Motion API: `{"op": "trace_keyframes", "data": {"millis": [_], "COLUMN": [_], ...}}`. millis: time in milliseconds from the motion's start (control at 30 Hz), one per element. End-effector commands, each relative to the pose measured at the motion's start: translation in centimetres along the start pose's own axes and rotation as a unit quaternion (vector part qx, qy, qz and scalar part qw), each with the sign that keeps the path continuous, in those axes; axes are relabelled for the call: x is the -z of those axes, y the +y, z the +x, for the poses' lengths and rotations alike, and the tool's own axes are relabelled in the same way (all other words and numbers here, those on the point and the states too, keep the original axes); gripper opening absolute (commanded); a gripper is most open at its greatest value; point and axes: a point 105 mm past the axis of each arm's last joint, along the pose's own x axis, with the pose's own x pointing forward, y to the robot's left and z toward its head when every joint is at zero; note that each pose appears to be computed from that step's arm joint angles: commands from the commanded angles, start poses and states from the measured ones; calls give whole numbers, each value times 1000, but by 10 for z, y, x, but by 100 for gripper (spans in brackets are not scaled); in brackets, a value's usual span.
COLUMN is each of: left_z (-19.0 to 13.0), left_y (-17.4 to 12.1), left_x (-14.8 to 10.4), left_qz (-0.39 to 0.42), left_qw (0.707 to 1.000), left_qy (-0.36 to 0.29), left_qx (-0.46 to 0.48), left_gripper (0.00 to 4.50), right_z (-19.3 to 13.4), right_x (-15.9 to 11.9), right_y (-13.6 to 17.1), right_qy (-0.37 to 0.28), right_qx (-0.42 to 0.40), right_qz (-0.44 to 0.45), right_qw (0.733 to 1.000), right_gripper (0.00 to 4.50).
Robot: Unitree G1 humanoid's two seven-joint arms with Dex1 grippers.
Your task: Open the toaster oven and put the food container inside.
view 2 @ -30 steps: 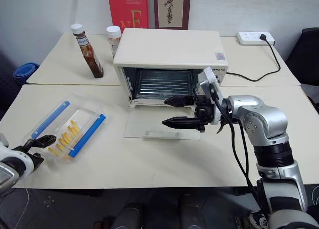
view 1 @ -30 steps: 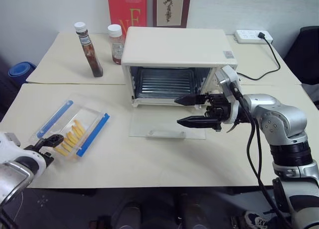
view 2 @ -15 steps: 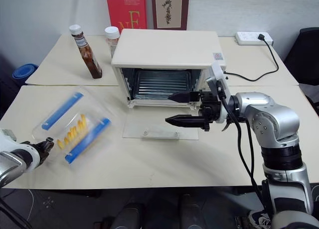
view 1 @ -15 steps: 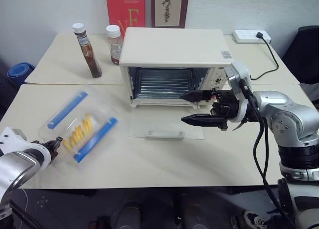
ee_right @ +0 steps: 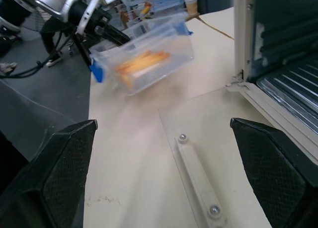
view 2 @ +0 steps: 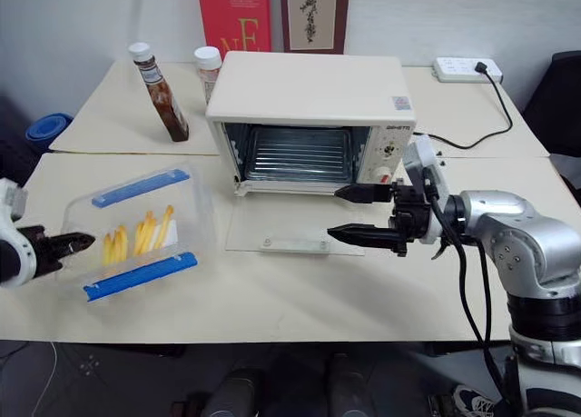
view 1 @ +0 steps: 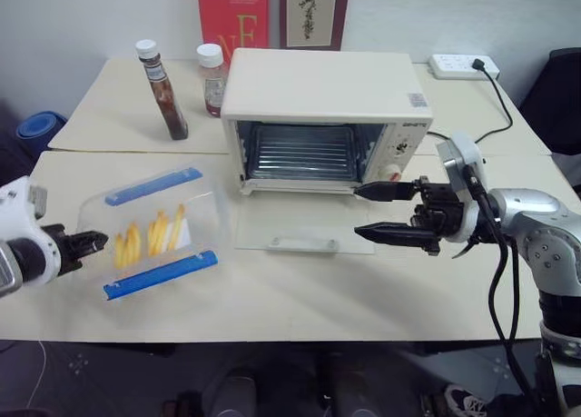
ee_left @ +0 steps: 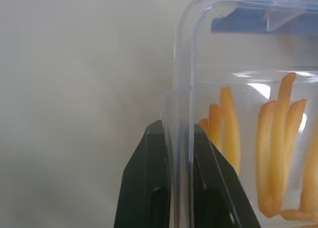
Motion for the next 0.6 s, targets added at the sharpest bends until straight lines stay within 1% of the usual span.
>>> {"op": "trace_keyframes", "data": {"millis": [33,233,367,600], "left_z": [9,31,51,74], "left_y": [-28,-80,-116,-147], "left_x": [-9,-27,-32,-34], "left_qz": [43,99,118,115], "left_qw": [998,990,984,983], "left_qy": [8,20,43,68], "left_qx": [40,96,124,126], "left_gripper": [4,4,4,4], "right_z": [-10,-17,-25,-25], "right_x": [-9,1,5,5], "right_y": [9,19,23,24], "right_qy": [-9,2,-4,-19], "right_qx": [13,45,79,120], "right_qz": [-26,-32,-35,-42], "right_qw": [1000,998,996,992], "right_gripper": [450,450,450,450]}}
